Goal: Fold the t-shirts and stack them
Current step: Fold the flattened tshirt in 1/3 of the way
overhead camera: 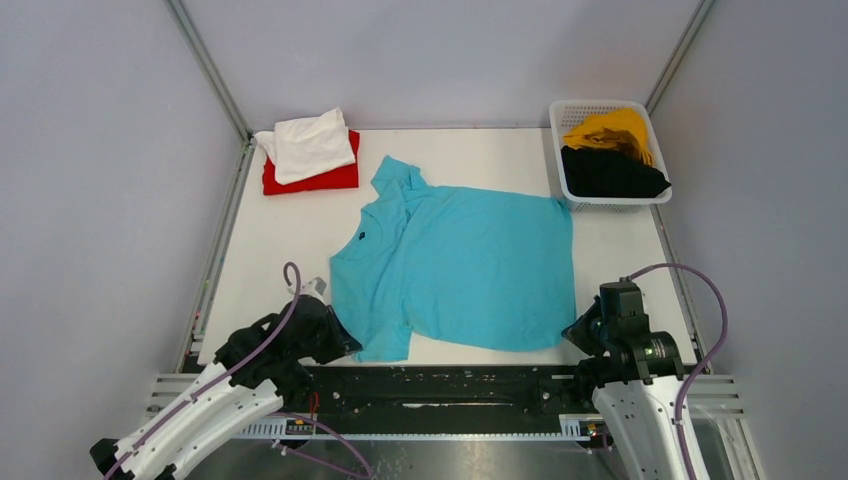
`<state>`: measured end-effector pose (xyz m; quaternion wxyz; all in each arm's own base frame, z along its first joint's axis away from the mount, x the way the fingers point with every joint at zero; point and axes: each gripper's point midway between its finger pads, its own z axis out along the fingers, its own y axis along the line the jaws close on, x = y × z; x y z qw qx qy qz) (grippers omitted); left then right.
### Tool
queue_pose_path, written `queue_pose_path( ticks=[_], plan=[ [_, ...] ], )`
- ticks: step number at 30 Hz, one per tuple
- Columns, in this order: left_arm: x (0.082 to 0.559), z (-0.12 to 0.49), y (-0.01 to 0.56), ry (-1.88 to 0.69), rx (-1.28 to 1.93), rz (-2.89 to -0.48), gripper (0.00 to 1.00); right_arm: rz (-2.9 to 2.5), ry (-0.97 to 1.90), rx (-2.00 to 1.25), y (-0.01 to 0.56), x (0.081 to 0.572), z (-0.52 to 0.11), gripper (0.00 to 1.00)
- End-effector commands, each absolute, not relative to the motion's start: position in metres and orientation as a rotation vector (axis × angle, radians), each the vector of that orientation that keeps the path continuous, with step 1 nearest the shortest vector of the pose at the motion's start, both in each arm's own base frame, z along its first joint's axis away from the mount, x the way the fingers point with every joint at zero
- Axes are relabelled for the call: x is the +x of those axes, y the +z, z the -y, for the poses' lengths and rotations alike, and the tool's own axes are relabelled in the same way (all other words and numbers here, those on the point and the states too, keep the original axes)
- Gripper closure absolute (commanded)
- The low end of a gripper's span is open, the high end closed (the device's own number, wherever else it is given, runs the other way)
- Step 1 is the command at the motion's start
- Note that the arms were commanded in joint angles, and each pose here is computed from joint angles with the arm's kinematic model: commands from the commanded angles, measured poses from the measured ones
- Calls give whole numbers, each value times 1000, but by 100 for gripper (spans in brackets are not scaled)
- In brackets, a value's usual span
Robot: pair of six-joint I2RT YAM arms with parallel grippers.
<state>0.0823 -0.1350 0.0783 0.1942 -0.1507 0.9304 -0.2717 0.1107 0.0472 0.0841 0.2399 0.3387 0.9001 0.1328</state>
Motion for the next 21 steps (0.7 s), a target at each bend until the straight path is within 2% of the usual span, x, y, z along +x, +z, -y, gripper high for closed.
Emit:
queue_pose_path(
  ticks=[1, 5, 11, 16, 21],
  plan=[
    [102, 159, 109, -904, -356, -2493, 100, -2559, 333, 931, 72, 96, -48, 94],
    [130, 181, 131, -937, -288, -2398, 100, -2568, 390, 905, 69, 113, -58, 93],
    [180, 205, 151, -942, -345, -2279, 100, -2535, 418, 852, 76, 150, -63, 92],
    [232, 193, 159, -804, -444, -2232, 100, -2535, 427, 791, 85, 176, -67, 92],
    [279, 187, 164, -823, -487, -2205, 100, -2487, 370, 783, 93, 204, -60, 92]
  ],
)
